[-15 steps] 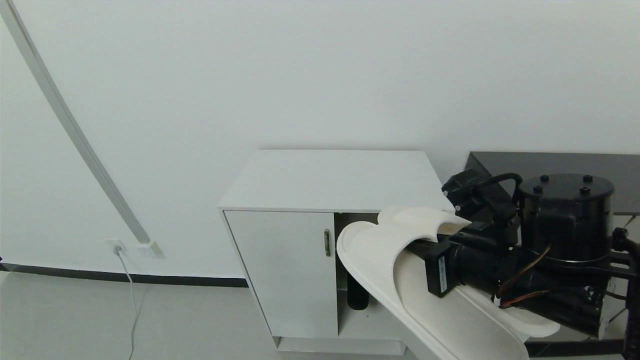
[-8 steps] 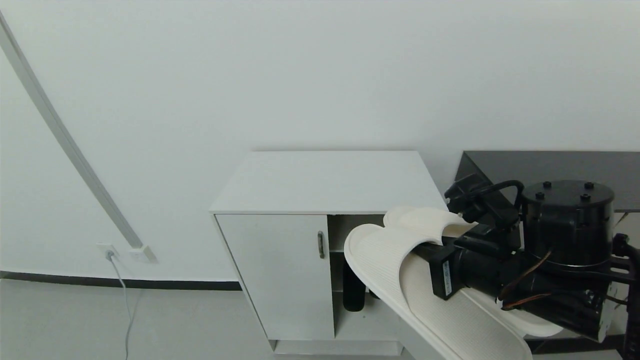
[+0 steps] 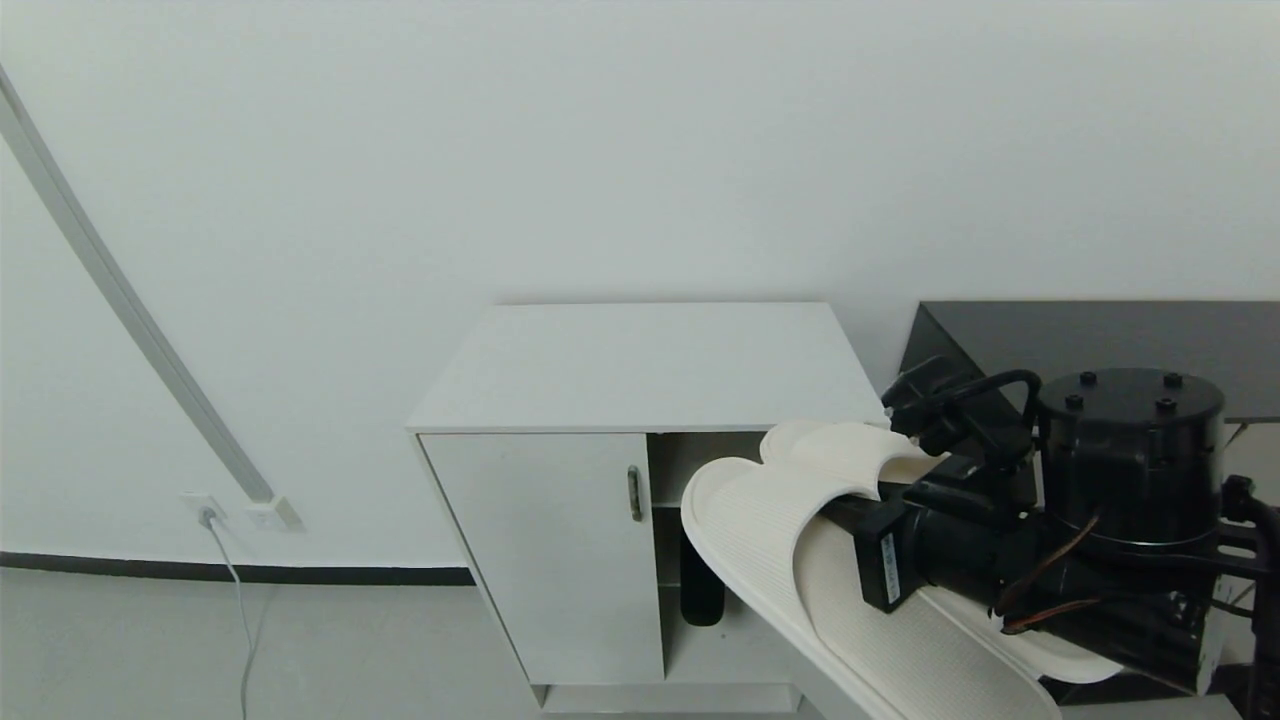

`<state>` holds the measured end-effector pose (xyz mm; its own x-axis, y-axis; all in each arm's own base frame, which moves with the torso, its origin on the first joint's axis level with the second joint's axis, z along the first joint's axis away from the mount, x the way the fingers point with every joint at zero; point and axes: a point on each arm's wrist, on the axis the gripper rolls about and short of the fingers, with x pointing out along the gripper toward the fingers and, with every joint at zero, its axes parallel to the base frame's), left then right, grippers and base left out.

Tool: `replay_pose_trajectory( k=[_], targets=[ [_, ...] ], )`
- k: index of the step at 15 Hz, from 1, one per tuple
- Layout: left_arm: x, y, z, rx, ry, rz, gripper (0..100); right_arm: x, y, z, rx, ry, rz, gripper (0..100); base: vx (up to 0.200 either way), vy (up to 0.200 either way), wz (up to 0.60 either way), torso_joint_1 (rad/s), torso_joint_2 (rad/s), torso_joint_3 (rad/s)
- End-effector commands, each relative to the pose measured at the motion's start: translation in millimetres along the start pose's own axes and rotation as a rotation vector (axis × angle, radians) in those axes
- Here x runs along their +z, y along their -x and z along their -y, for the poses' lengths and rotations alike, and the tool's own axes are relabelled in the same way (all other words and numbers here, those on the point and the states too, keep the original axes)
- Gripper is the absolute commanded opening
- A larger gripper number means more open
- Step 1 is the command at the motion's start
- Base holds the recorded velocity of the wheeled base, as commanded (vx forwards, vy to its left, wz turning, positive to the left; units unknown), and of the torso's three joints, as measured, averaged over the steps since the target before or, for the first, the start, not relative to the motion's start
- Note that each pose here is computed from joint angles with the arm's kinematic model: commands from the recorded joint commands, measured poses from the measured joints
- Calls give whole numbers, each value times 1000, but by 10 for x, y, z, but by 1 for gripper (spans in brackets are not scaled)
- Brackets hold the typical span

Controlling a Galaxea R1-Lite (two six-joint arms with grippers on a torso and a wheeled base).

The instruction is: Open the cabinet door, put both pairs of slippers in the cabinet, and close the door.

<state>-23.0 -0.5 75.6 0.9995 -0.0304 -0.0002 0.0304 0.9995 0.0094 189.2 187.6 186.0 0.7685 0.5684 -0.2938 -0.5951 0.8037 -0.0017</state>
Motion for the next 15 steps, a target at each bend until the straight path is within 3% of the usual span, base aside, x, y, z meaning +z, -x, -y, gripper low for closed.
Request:
replay_pose_trajectory(
  k=[1,7,15],
  targets=[
    [0,-1,0,0,0,-1,0,-4,-5,-7,2,1,-2,0,0,0,0,0,0,0],
    [0,-1,0,0,0,-1,0,-82,-77,-173,58,16,-19,0,0,0,0,0,0,0],
    [0,-1,0,0,0,-1,0,-187,-179,-198,53,18,6,0,0,0,0,-34,73,40]
  ],
)
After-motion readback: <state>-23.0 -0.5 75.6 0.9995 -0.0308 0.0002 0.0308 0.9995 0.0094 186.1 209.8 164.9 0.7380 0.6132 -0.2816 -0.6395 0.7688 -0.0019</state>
